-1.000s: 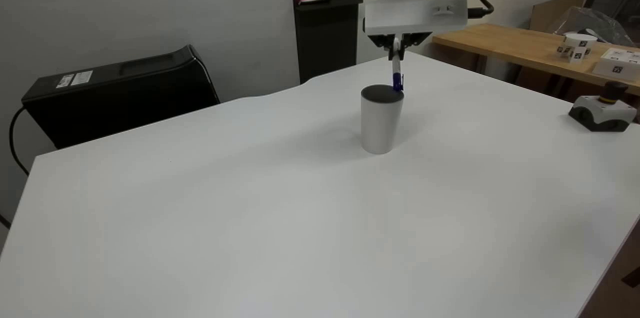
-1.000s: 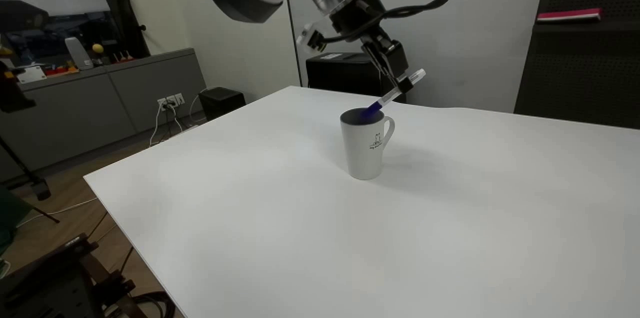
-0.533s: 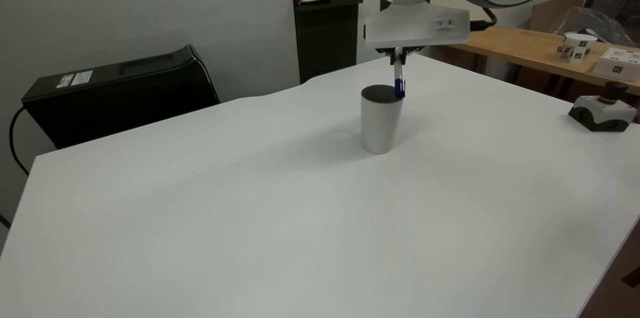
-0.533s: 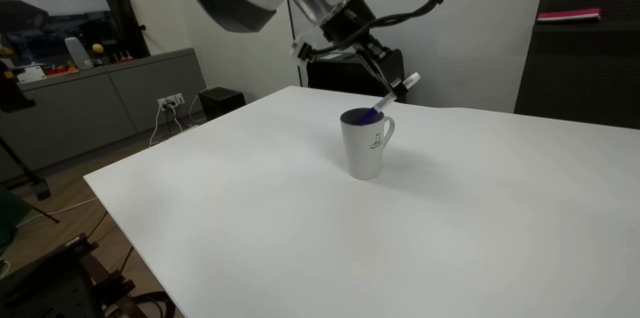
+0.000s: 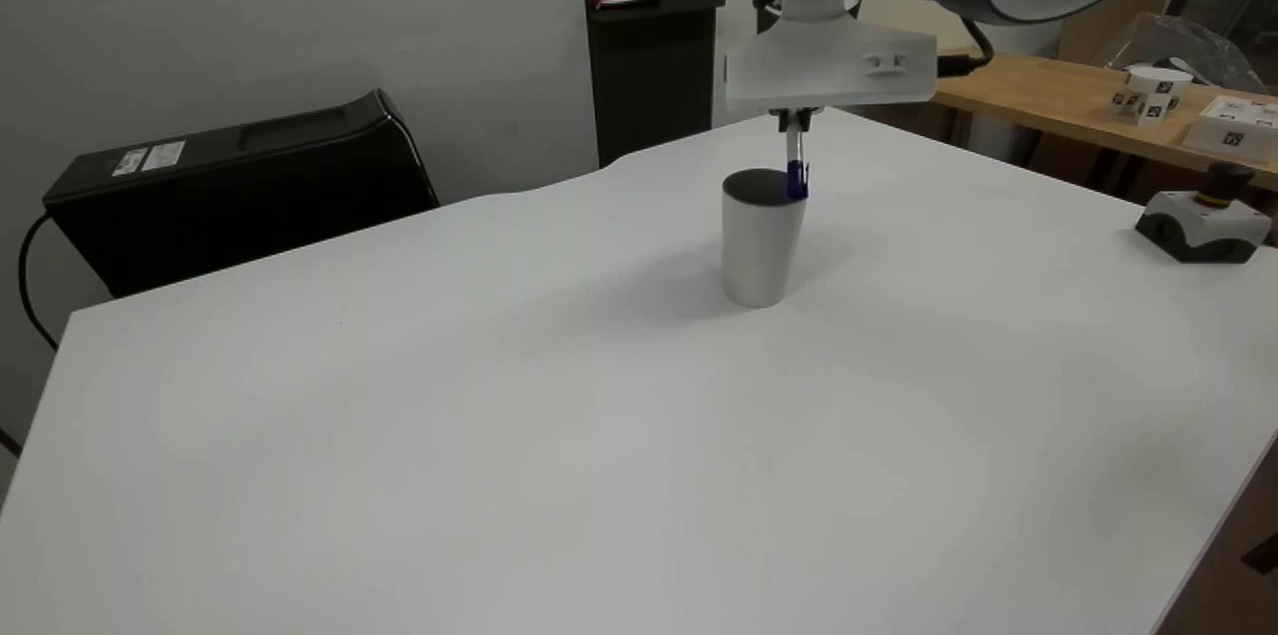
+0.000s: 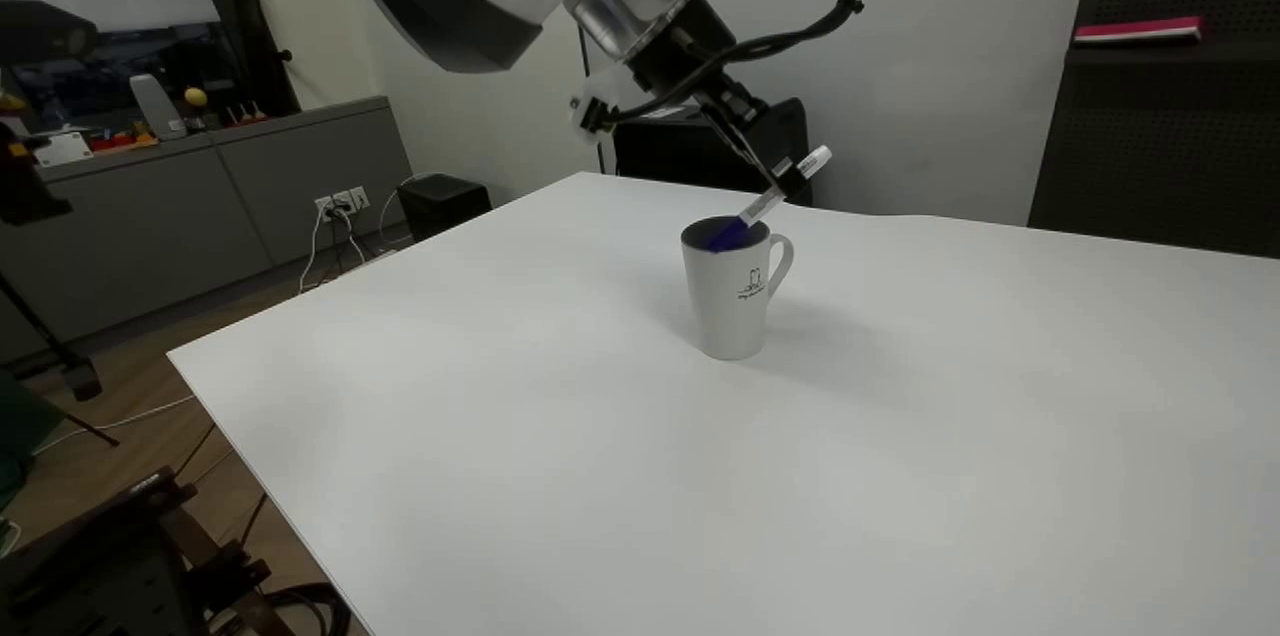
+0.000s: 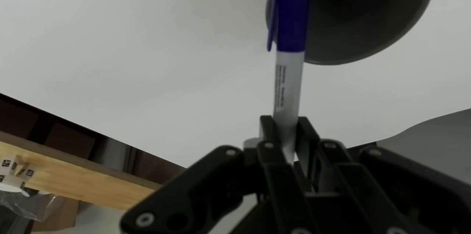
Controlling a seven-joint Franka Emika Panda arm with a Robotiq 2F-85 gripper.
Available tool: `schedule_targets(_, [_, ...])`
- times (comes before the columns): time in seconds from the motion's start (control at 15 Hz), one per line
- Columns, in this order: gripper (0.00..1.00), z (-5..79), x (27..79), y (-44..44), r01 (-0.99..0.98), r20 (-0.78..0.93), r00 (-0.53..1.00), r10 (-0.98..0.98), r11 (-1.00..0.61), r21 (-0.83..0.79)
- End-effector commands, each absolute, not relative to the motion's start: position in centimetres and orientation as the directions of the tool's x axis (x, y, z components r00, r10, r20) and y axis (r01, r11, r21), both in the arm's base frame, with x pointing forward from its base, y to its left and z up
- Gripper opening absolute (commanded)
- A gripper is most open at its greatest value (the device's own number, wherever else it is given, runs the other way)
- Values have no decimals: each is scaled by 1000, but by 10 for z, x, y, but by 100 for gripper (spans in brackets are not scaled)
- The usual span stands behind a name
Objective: Put the pen in the mug
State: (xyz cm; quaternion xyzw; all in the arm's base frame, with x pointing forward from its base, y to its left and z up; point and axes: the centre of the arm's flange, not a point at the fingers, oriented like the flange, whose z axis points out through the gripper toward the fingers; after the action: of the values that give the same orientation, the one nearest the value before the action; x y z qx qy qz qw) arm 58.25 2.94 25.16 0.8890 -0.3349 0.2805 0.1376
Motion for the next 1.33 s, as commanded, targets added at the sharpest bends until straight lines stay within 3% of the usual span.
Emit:
schedule_targets(0.0, [5,241,566,35,-679,588,612,-529,-733,48])
schedule_targets(0.67, [5,229,586,58,-686,499,655,-568,-723,77])
schedule_targets(1.27, [5,239,608,20,-735,500,608,-617,-676,60])
